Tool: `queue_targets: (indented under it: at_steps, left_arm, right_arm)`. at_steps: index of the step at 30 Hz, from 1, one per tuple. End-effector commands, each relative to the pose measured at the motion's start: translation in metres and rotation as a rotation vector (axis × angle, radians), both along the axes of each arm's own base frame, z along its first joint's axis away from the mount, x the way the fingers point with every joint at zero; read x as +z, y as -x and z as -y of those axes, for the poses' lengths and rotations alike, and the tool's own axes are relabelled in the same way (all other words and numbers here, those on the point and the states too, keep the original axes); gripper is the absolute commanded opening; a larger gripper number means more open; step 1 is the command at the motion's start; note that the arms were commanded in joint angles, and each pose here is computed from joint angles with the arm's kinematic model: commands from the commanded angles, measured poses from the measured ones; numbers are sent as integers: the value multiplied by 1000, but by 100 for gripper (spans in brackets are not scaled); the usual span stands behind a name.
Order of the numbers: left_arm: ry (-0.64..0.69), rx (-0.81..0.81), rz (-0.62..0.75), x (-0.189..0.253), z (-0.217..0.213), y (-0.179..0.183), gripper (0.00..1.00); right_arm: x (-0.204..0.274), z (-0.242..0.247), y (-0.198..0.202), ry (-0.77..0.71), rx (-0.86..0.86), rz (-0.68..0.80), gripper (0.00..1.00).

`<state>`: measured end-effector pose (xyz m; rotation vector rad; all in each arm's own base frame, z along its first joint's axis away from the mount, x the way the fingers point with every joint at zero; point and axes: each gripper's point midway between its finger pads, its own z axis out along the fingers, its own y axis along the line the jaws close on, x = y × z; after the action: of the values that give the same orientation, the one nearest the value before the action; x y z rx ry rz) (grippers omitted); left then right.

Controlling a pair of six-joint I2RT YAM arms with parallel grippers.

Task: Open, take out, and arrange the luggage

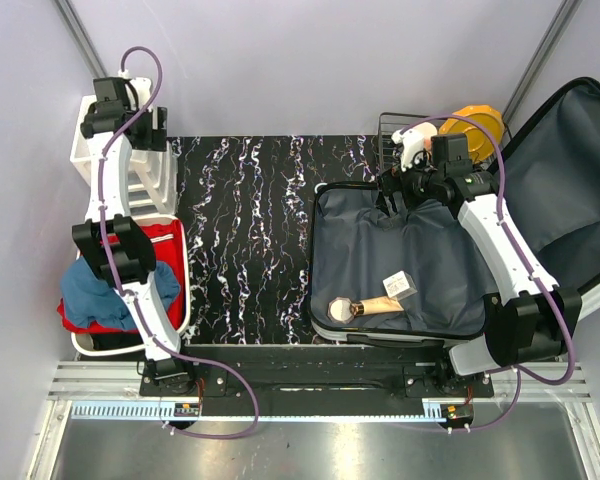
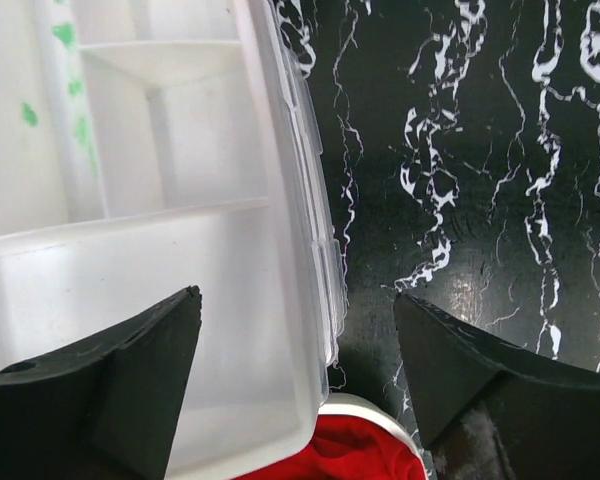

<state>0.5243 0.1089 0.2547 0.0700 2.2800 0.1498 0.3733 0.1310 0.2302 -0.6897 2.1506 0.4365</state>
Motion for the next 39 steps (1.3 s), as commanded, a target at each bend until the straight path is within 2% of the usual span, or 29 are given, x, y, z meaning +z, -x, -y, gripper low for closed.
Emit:
queue_targets:
  at_steps: [1,7,8,14,17,21,23,27,28,30,31,33,35,37,38,39]
  left_arm:
    - [21,-37,-1,-13,6,-10,74]
    - [43,-94,-61,-37,29,-8,59]
    - [41,-108,-65,-39,35,-9,53]
    - [82,-150,-5,-11,65,-10,28]
    - [94,-189,39,11,84,-8,26]
    - [117,-259,68,28,110,-1,16]
    - [122,-298,64,27,125,3,13]
    - [139,-307,32,15,133,7,12]
    - [150,-306,27,13,135,6,14]
    - [191,-312,19,11,142,7,24]
    - [203,-323,18,11,146,8,46]
    - [211,-345,28,16,154,9,60]
    - [218,-365,50,26,158,11,79]
    - [218,-381,103,50,160,15,94]
    - [220,-395,124,60,163,17,99]
    - [211,-414,168,80,164,23,99]
  right_arm:
    - [21,0,3,-22,7,67,100]
    - [21,2,2,-9,5,73,100]
    - [20,2,2,-7,5,71,100]
    - [20,1,3,-15,2,66,100]
    - [21,1,2,-16,4,69,100]
    - [21,0,1,-17,3,67,100]
    - [22,-1,0,-19,2,68,100]
    - [21,0,0,-21,1,64,100]
    - [22,-1,0,-22,2,65,100]
    - [23,-1,-1,-22,2,67,100]
    - [24,-1,-1,-23,2,70,100]
    - [22,0,0,-12,10,65,100]
    - [20,1,5,12,39,51,100]
    - [15,-2,18,31,110,26,100]
    - [6,1,34,71,171,-11,100]
    - [2,1,43,82,203,-33,100]
